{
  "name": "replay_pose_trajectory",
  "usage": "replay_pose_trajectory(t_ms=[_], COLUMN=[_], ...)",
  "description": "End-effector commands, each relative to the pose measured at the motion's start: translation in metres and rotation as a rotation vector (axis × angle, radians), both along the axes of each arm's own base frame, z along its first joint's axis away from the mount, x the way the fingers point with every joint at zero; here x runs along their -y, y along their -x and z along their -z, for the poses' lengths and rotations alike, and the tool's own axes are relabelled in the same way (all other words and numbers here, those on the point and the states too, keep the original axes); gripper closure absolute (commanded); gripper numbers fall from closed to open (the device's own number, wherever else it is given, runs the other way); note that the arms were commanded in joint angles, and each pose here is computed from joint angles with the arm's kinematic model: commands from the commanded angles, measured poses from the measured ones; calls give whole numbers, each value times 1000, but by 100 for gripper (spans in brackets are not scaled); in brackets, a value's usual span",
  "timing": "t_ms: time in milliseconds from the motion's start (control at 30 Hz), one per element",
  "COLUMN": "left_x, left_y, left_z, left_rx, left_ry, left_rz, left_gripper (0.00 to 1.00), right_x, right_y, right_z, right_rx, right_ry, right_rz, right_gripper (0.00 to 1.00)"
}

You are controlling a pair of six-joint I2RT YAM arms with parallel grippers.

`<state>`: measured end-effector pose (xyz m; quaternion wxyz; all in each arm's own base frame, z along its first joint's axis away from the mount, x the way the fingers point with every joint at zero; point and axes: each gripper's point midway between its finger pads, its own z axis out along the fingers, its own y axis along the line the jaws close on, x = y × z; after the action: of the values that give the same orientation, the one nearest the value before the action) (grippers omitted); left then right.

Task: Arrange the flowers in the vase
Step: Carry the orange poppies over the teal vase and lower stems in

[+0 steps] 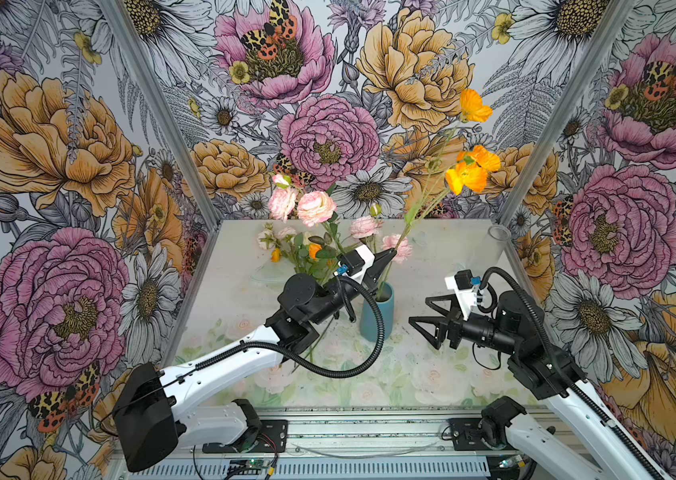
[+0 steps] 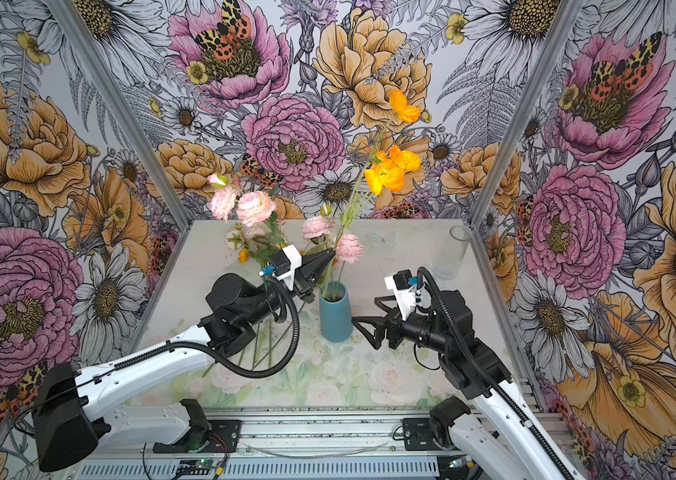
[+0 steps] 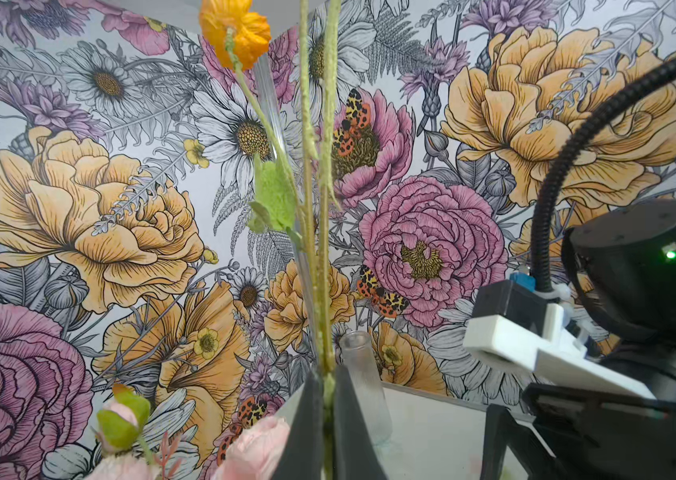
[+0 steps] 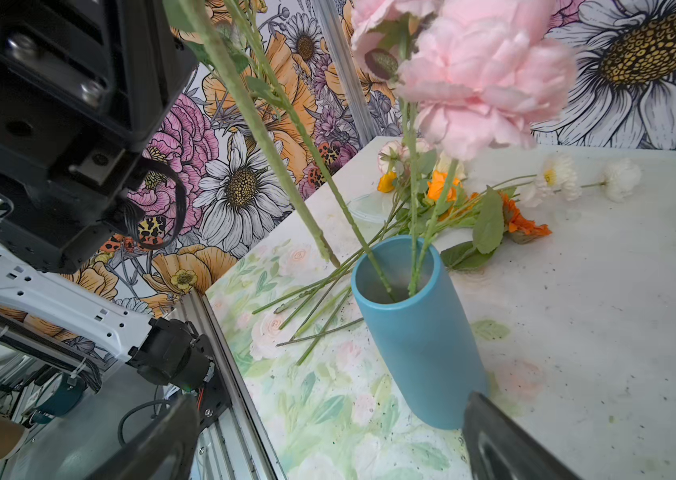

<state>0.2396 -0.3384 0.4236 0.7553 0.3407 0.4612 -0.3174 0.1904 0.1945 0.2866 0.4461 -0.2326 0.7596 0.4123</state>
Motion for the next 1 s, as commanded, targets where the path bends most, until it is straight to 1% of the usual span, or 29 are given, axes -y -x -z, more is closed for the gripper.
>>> replay_pose_trajectory(t_ms=[0,133,233,433,567,667,967], left_x=[3,8,10,15,23,26,32], left_y=[2,-1,-2,-3,-6,-7,-11], left_z=[7,24,27,14,18,18,7], left_rx=[66,62,54,62,51,50,47], left_ry=[-10,-7,12,42,27,38,44], left_rz=[-11,-12,-10,-8,-3,-4,-11], left_gripper=[100,100,100,100,100,100,100], right_x=[-1,-1,-1,-1,-1,0,0], right_y=[1,0,0,0,1,2,0], right_z=[-9,-8,-7,-6,-4,-4,3], right_rx=[50,47,43,41,41,43,32], right_ry=[-12,-12,-11,-11,-11,-12,-3], right_rz=[-5,-5,-5,-4,-5,-4,1], right_gripper=[1,0,1,1,1,0,1])
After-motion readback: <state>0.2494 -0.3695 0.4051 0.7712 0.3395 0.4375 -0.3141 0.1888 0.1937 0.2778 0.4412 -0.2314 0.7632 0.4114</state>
